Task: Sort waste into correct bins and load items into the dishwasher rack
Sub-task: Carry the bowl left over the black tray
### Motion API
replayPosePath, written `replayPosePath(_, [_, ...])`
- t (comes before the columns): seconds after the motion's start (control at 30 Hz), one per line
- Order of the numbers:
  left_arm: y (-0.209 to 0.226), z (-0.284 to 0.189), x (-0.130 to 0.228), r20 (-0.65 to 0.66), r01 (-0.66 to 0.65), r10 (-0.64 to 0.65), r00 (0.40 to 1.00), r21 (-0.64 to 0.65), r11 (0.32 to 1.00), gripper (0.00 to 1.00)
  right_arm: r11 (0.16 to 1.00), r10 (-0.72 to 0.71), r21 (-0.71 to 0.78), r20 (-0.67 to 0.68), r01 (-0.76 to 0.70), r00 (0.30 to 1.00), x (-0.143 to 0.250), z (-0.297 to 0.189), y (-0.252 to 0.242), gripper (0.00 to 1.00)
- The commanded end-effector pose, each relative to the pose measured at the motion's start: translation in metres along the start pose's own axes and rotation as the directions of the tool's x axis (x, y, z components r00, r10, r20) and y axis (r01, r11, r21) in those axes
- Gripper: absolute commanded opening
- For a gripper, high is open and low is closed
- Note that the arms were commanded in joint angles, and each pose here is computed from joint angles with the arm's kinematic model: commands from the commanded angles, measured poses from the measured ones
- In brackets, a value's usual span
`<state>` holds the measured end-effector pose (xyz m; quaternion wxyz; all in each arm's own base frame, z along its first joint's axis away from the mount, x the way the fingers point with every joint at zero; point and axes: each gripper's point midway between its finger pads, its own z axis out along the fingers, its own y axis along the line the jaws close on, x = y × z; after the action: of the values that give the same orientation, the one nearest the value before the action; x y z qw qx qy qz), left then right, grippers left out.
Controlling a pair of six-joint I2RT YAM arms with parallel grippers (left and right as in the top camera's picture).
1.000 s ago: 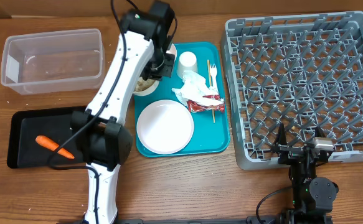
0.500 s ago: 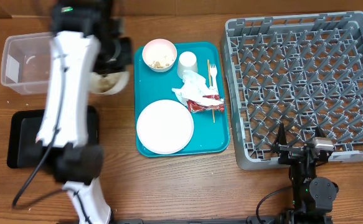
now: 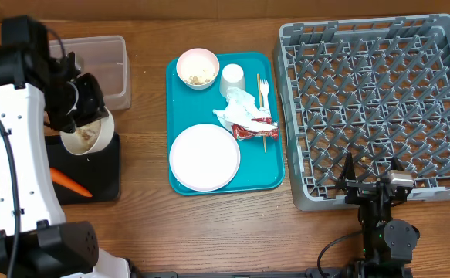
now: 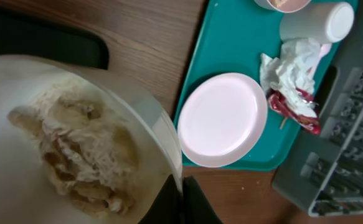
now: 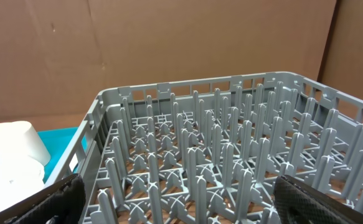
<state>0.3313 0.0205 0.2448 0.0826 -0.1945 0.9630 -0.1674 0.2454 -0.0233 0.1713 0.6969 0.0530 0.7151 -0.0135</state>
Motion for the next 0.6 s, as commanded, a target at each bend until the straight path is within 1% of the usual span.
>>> replayPosePath(0.0, [-0.006, 0.014, 0.004, -0.044, -0.025, 0.033, 0.998, 0.176, 0.984, 0.04, 1.000, -0.004, 0.011, 0.008, 0.004, 1.000, 0.001, 0.000, -0.002, 1.00])
replayPosePath(0.17, [0.008, 0.028, 0.004, -0.064, 0.022, -0.001, 0.998, 0.338, 0.941, 0.04, 1.000, -0.004, 0.011, 0.008, 0.004, 1.000, 0.001, 0.000, -0.002, 1.00])
replayPosePath(0.23, [0.019, 0.032, 0.006, -0.071, 0.050, -0.025, 0.997, 0.384, 0.922, 0.04, 1.000, -0.004, 0.011, 0.008, 0.004, 1.000, 0.001, 0.000, -0.002, 1.00])
replayPosePath(0.43, [0.063, 0.048, 0.012, -0.080, 0.149, -0.127, 0.989, 0.424, 0.893, 0.04, 1.000, -0.004, 0.011, 0.008, 0.004, 1.000, 0.001, 0.000, -0.002, 1.00])
replayPosePath(0.57, [0.084, 0.056, 0.012, -0.046, 0.186, -0.189, 0.981, 0.505, 0.843, 0.04, 1.000, -0.004, 0.011, 0.008, 0.004, 1.000, 0.001, 0.000, -0.002, 1.00])
